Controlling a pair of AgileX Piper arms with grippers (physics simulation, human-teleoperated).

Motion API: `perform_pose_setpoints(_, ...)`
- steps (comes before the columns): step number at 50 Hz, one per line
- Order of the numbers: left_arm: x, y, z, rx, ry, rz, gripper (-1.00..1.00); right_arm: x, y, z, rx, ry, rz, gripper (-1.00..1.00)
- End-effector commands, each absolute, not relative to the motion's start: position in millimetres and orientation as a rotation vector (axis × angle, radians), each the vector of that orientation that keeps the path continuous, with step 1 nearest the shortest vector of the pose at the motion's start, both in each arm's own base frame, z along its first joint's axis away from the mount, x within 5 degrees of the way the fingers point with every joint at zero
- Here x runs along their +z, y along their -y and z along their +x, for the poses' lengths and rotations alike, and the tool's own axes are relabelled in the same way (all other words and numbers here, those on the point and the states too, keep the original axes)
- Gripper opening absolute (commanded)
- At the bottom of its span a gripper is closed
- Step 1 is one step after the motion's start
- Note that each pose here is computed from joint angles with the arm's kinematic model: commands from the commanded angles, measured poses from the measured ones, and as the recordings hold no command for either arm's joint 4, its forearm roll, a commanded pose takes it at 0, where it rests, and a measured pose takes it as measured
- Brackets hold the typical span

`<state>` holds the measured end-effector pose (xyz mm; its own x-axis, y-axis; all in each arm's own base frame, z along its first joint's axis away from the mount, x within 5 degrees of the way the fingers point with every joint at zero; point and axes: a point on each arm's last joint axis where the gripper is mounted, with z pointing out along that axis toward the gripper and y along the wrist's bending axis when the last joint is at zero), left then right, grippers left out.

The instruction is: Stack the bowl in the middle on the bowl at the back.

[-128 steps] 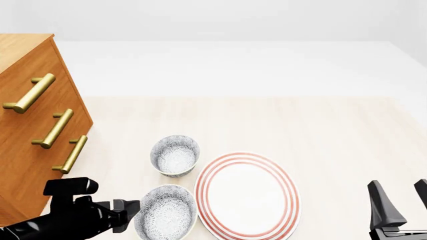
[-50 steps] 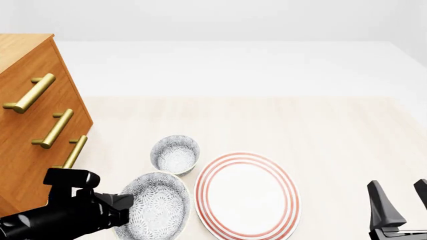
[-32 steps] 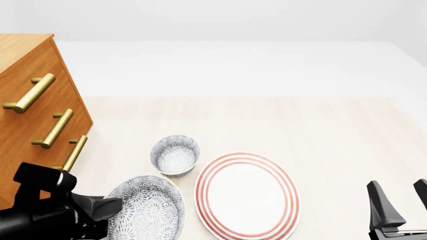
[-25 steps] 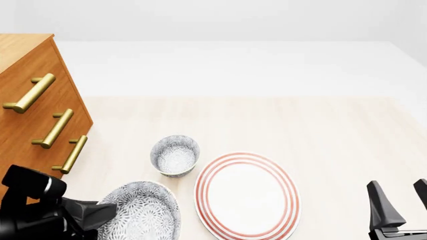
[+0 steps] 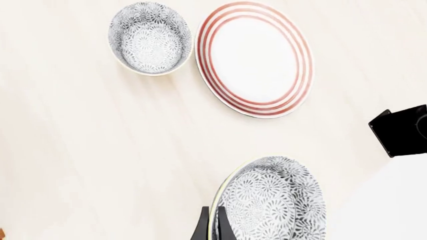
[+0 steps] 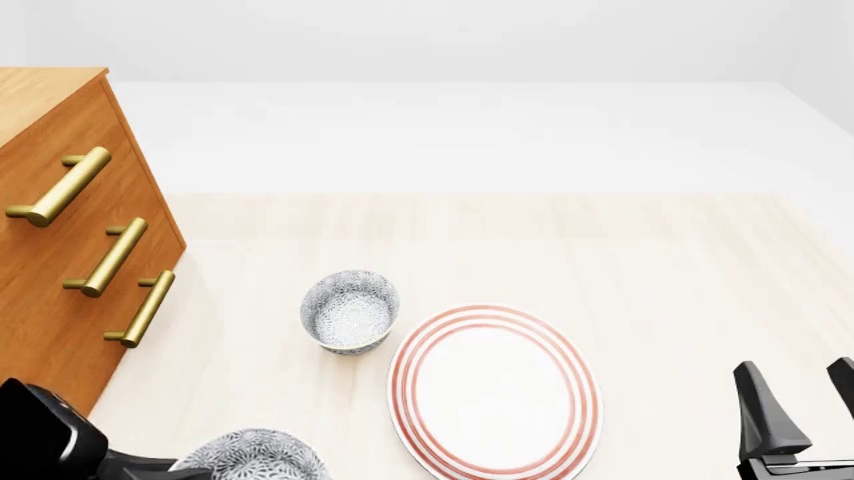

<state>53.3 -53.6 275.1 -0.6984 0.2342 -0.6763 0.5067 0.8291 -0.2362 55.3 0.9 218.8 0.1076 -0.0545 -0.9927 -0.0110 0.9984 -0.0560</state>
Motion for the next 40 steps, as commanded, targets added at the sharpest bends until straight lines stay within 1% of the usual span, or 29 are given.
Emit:
perform_pose_setpoints(1, 262, 48, 46, -0.529, -2.356, 0.61, -1.0, 219, -1, 55, -0.033, -1.462, -0.054, 1.0)
perform_pose_setpoints(23, 243, 61, 48, -0.567, -2.376, 0.699, -1.0, 219, -1, 55, -0.032, -1.463, -0.049, 1.0)
perform_pose_setpoints(32, 225, 68, 47, -0.585, -2.408, 0.745, -1.0, 219, -1, 55, -0.031, -1.463, -0.048, 1.0)
perform_pose_setpoints(40, 218, 70, 46, -0.587, -2.424, 0.754, -1.0, 219, -1, 55, -0.032, -1.462, -0.05, 1.0)
